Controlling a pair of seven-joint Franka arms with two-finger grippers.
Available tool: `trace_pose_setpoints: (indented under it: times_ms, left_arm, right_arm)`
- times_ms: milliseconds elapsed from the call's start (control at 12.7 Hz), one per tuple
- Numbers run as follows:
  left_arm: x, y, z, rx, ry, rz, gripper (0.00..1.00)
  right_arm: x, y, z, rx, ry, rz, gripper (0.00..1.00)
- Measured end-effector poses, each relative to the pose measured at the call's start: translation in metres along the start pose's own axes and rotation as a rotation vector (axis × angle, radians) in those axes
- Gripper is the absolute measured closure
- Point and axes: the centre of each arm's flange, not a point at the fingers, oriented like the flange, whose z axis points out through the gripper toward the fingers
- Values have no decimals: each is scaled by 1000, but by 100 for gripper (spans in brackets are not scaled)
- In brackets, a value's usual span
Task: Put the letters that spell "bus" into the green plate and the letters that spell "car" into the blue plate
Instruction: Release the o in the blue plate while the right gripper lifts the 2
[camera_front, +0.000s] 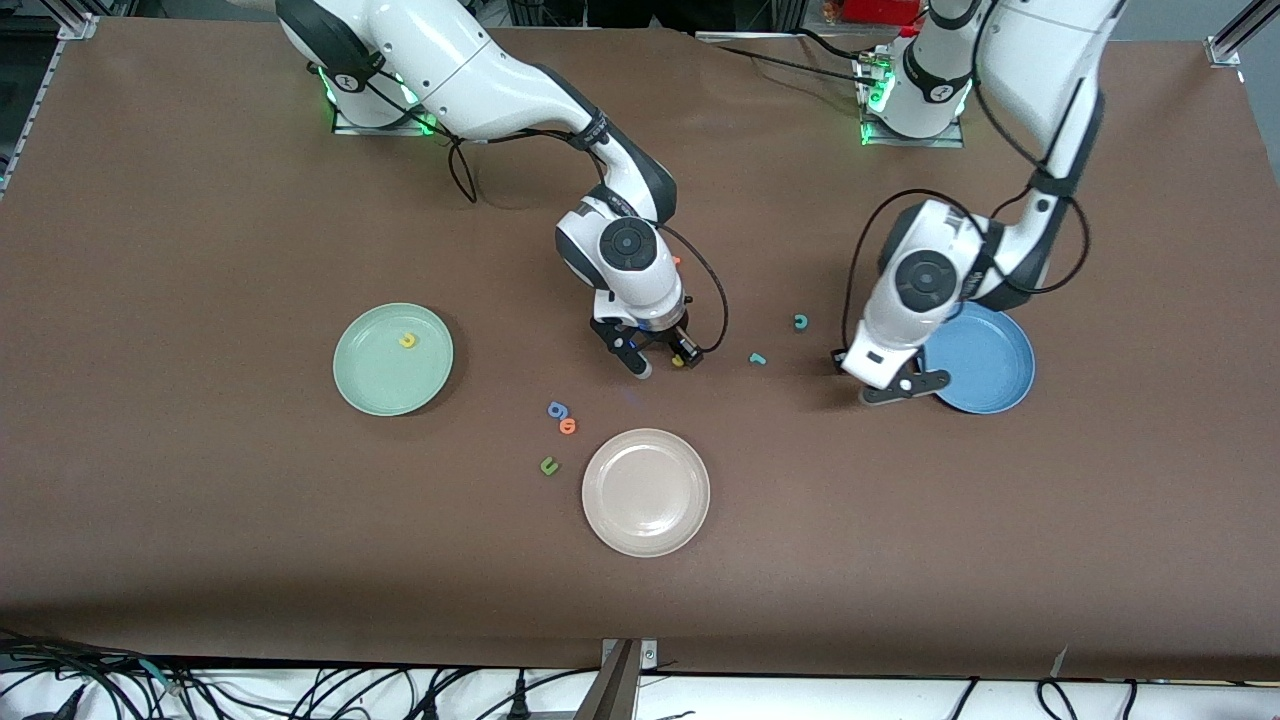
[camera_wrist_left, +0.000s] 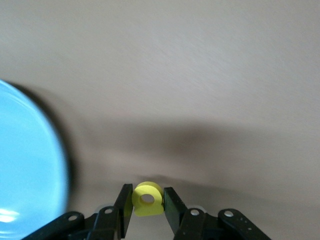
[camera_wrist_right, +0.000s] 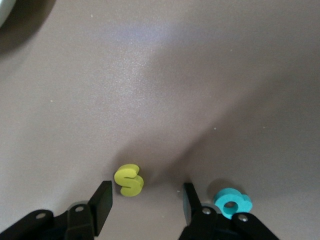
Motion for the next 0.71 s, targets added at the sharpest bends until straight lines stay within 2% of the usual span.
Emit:
trace_pose_setpoints:
  times_ms: [236,314,393,550,629,707]
  left_arm:
    - [22,-57,-19,-3,8,115,67]
    - [27,-72,-18,-3,5,151,67]
    - [30,-86,-15,-2,-2,181,67]
    - [30,-106,-5,-1,-24,206,67]
    - [30,-115,1,-1,-37,218,67]
    - [29,-124,9,-2,-53,225,67]
  right_arm:
    - [2,-1,4,23,15,-17,35]
    - [3,1,8,25,22,-26,44]
    - [3,0,10,32,24,-31,44]
    - [3,-3,7,47,28,-37,62]
    - [3,-3,6,49,28,-38,63]
    - [3,-5,4,52,29,-39,73]
